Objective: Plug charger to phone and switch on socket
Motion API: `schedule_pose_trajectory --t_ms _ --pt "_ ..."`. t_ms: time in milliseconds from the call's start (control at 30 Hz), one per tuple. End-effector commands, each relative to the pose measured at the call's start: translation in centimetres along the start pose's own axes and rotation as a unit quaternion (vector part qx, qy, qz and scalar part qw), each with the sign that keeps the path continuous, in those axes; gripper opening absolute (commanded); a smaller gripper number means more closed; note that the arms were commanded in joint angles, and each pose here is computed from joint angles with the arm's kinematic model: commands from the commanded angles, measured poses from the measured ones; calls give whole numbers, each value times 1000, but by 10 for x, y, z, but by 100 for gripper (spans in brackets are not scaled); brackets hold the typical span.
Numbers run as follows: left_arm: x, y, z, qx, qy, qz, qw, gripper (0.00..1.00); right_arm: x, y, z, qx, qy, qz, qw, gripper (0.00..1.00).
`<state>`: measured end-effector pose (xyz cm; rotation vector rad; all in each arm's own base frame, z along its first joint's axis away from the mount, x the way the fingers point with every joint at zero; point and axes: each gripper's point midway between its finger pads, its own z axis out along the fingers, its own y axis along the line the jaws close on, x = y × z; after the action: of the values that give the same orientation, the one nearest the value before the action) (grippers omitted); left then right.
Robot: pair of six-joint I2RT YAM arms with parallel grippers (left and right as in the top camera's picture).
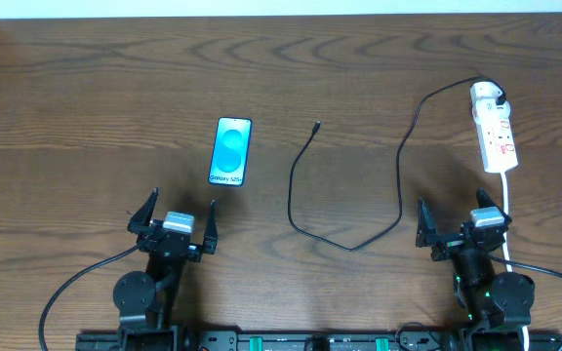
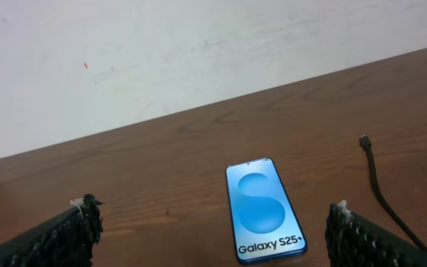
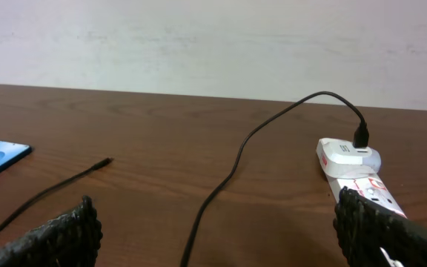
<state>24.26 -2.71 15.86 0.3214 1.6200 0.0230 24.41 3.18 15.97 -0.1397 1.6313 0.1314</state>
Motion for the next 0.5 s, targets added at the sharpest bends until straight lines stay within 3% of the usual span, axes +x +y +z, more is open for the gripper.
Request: schedule_pose_trajectory --t_ms 0,467 --pt "15 -3 1 6 22 5 1000 98 0 -1 0 4 -1 -4 1000 99" --pt "14 -3 1 5 20 5 1000 98 0 -1 0 4 -1 -4 1000 99"
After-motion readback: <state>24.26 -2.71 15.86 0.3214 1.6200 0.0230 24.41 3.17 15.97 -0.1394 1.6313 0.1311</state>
